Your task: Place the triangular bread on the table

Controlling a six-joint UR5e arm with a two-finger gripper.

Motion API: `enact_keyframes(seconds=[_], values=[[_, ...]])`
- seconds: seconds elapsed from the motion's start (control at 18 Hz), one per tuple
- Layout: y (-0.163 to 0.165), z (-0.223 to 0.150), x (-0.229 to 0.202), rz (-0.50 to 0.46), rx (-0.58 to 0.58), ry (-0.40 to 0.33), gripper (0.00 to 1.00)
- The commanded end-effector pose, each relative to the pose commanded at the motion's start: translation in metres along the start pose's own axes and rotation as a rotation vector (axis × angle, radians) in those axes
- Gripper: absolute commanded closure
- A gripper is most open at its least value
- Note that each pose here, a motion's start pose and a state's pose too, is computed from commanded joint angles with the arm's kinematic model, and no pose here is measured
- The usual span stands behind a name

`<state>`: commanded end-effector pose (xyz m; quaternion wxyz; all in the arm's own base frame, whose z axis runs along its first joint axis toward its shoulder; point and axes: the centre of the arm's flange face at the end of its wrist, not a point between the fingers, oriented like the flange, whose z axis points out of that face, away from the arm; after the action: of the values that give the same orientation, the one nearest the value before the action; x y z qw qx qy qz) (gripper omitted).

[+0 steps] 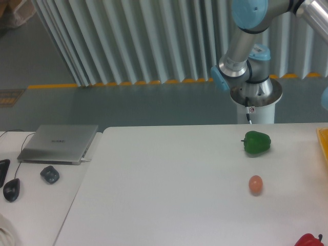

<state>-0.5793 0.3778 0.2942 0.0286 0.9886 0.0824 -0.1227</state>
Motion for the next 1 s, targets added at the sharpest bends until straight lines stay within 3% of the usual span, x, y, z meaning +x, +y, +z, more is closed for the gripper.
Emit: enact_keyframes(seconds=[1.0], values=[[-0.001, 0.012, -0.010, -0.008, 0.003, -0.009, 0.00]])
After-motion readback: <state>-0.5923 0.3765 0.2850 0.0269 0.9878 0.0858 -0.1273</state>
